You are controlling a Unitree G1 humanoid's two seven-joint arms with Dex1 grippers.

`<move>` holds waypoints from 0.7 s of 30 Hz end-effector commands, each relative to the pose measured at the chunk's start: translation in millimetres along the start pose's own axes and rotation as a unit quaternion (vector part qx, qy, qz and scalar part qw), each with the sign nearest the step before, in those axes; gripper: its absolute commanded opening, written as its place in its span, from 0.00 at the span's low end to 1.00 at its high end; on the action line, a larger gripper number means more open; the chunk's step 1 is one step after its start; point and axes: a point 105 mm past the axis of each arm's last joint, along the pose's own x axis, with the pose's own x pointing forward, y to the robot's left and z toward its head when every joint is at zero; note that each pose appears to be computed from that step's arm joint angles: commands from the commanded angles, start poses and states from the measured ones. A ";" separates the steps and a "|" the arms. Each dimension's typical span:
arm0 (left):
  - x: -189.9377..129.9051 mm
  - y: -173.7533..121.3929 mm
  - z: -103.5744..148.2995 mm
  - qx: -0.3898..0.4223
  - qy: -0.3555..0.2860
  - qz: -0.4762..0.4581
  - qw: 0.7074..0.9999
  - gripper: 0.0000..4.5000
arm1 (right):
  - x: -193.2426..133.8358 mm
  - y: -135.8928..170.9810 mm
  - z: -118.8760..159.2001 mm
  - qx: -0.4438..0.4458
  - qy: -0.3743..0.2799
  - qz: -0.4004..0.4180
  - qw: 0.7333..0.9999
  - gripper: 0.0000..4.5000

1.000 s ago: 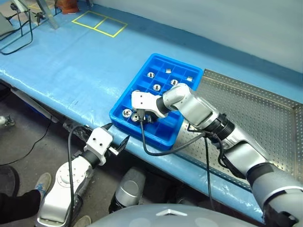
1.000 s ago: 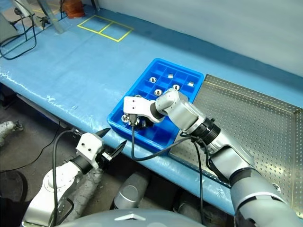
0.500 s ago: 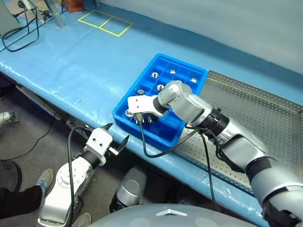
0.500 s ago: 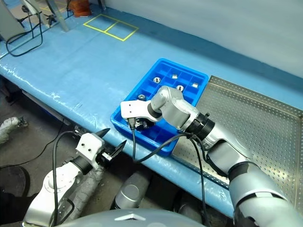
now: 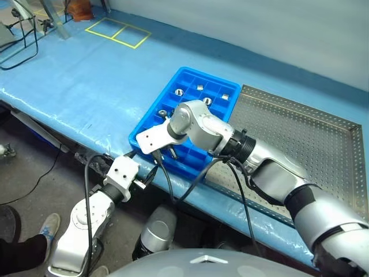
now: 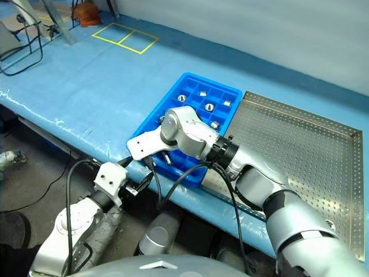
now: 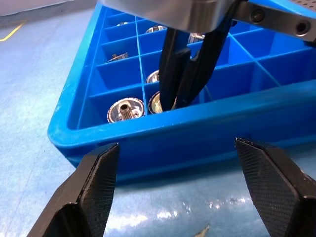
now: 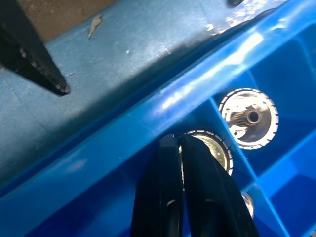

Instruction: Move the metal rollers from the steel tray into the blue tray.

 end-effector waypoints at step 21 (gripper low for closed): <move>7.0 0.0 8.6 0.020 -0.017 -0.009 1.000 0.90 | -15.4 -8.0 -23.3 0.031 0.031 -0.027 0.999 0.55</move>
